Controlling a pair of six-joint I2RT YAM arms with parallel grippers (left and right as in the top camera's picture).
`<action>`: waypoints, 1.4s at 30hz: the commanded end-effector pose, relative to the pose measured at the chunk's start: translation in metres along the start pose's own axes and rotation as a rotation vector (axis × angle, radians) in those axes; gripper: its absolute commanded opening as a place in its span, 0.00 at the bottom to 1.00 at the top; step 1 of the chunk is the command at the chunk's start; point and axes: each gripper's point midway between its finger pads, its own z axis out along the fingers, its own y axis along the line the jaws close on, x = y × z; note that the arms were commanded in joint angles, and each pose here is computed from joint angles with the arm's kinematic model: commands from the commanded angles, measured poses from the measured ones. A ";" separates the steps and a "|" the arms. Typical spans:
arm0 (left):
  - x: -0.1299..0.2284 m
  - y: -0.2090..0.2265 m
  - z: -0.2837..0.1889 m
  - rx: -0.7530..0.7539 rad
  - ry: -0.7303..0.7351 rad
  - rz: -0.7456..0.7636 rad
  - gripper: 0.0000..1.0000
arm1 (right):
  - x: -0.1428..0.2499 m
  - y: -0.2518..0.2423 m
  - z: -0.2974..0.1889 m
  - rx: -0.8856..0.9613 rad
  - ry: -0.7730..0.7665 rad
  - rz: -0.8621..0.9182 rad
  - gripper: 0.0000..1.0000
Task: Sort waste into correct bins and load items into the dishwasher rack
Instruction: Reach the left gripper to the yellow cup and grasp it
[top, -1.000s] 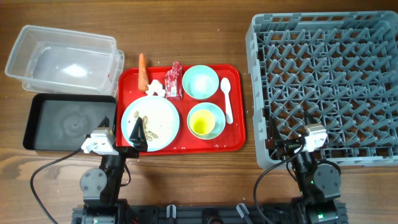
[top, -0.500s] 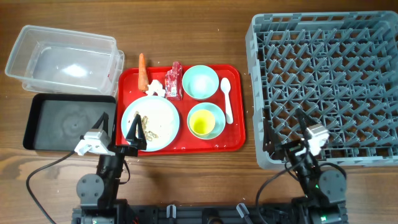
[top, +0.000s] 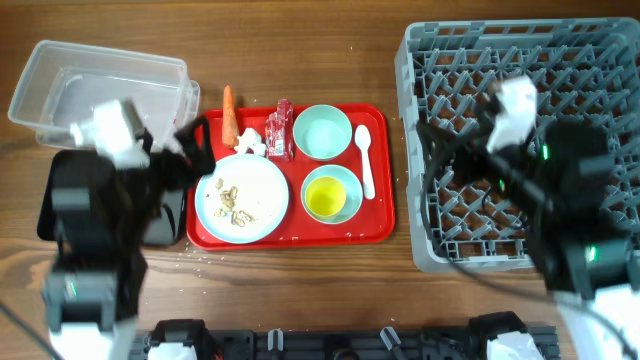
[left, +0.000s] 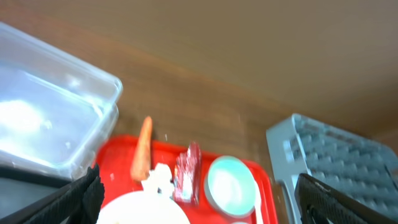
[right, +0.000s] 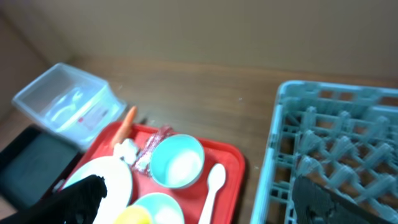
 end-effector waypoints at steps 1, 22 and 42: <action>-0.013 -0.027 0.015 0.078 0.137 -0.063 1.00 | -0.005 0.028 0.011 -0.188 0.083 -0.014 1.00; 0.243 -0.052 0.119 -0.184 0.933 0.287 0.71 | 0.049 -0.068 0.033 0.362 0.262 0.352 1.00; 0.186 -0.074 0.111 -0.124 0.901 0.207 0.04 | 0.068 -0.074 0.047 0.379 0.347 0.367 1.00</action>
